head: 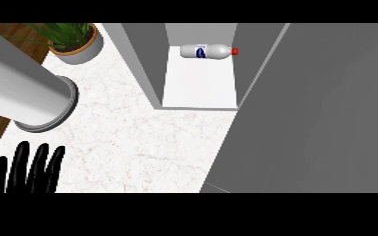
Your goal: Pick up the bottled water, place it into the cabinet and close the cabinet
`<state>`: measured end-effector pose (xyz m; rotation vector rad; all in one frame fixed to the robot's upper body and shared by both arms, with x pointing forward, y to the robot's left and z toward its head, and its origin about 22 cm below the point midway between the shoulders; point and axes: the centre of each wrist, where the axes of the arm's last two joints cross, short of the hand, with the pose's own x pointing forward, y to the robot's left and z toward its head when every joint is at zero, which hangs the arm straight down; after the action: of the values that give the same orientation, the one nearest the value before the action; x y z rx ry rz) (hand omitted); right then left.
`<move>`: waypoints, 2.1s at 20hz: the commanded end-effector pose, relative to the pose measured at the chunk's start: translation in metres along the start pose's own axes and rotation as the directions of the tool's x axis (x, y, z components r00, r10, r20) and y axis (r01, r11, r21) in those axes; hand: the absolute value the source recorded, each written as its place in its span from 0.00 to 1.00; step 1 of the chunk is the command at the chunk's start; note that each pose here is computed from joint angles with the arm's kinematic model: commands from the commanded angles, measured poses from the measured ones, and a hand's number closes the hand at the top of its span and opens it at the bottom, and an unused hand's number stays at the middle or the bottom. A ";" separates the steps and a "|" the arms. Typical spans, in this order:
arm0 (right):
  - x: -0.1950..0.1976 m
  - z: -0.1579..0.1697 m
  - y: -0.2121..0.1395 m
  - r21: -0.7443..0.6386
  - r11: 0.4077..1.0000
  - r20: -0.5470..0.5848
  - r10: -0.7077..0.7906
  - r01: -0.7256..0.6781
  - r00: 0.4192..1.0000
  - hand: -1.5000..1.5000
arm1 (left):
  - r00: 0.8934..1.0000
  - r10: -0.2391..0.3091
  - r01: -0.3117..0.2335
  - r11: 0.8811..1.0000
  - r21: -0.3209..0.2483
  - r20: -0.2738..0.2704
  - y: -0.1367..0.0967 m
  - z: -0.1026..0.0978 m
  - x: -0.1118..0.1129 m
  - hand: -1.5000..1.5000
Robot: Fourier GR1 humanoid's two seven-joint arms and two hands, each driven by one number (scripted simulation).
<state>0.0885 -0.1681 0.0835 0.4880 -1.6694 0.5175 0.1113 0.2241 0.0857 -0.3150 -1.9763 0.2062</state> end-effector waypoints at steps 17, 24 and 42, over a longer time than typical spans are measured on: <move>0.036 -0.090 0.037 0.093 0.990 0.054 -0.107 0.102 0.993 1.00 | 1.000 0.018 -0.018 1.000 0.006 -0.003 0.065 0.042 0.060 0.00; 0.044 -0.146 0.022 0.090 0.986 0.028 -0.141 0.138 0.990 1.00 | 1.000 0.019 -0.019 1.000 0.015 0.022 0.093 0.061 0.061 0.00; 0.028 -0.236 -0.097 0.044 0.965 0.014 -0.259 0.258 0.966 1.00 | 0.999 0.023 -0.025 0.999 0.034 0.036 0.121 0.085 0.108 0.00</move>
<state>0.3079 -0.0982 0.1598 0.7253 -1.6054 0.3593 0.0151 0.3648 0.1050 -0.3128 -1.9975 0.2620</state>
